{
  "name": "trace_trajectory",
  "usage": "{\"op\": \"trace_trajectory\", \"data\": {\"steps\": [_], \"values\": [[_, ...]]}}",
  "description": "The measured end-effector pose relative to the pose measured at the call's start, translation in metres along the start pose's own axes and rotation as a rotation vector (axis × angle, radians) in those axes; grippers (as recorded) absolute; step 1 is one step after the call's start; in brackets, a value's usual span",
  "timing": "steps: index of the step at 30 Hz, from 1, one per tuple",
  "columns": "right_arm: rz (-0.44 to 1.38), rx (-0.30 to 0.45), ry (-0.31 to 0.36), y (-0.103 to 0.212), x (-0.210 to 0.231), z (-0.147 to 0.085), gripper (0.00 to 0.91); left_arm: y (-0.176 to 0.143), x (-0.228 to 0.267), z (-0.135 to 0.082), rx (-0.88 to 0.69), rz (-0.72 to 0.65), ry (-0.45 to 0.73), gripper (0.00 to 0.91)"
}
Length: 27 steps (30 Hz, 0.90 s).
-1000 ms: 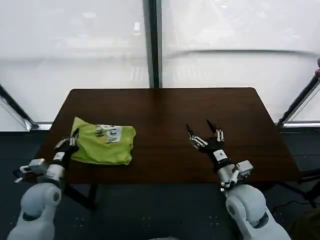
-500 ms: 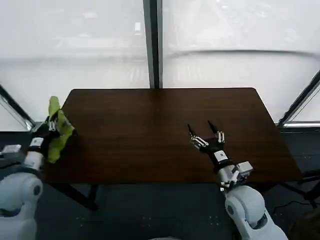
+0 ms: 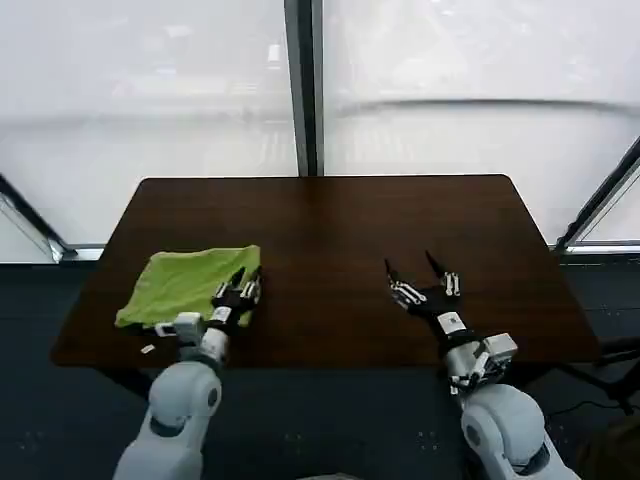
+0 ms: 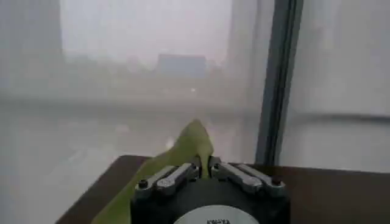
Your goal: Fold and organize the clothes.
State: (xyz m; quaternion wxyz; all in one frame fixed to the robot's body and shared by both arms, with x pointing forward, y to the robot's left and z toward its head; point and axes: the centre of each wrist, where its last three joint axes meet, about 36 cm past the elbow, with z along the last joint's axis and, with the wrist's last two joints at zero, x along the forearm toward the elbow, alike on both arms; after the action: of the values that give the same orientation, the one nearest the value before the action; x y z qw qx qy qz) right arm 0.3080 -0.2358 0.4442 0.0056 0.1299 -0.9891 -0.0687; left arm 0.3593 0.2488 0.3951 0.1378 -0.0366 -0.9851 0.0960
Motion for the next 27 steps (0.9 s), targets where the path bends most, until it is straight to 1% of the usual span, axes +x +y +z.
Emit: {"op": "trace_trajectory", "data": {"steps": [1, 2, 5, 8, 9, 14, 17, 19, 22, 27], "values": [[-0.004, 0.002, 0.01, 0.0, 0.0, 0.0, 0.878, -0.009, -0.001, 0.005, 0.004, 0.014, 0.01, 0.234], [-0.008, 0.002, 0.018, -0.001, -0.001, 0.0, 0.878, -0.016, 0.0, 0.007, 0.003, 0.026, 0.018, 0.878], [-0.023, -0.011, 0.064, -0.002, -0.004, 0.001, 0.878, -0.034, 0.007, 0.002, -0.008, 0.064, 0.004, 0.878], [-0.042, -0.026, 0.106, -0.002, -0.011, 0.002, 0.878, -0.045, 0.02, -0.013, -0.021, 0.095, -0.041, 0.878], [-0.047, -0.028, 0.12, -0.002, -0.014, 0.003, 0.878, -0.047, 0.025, -0.019, -0.026, 0.103, -0.057, 0.878], [-0.067, -0.098, 0.21, 0.009, -0.037, 0.011, 0.878, -0.047, 0.049, -0.046, -0.058, 0.118, -0.146, 0.878], [-0.109, -0.144, 0.247, 0.024, -0.055, 0.016, 0.878, -0.039, 0.061, -0.059, -0.093, 0.1, -0.194, 0.878], [-0.155, -0.175, 0.273, 0.038, -0.069, 0.021, 0.878, -0.032, 0.067, -0.063, -0.111, 0.079, -0.209, 0.878], [-0.224, -0.219, 0.317, 0.058, -0.092, 0.027, 0.878, -0.024, 0.075, -0.065, -0.133, 0.044, -0.227, 0.878], [-0.301, -0.262, 0.386, 0.092, -0.136, 0.041, 0.878, -0.015, 0.082, -0.064, -0.144, 0.001, -0.23, 0.878]]}}
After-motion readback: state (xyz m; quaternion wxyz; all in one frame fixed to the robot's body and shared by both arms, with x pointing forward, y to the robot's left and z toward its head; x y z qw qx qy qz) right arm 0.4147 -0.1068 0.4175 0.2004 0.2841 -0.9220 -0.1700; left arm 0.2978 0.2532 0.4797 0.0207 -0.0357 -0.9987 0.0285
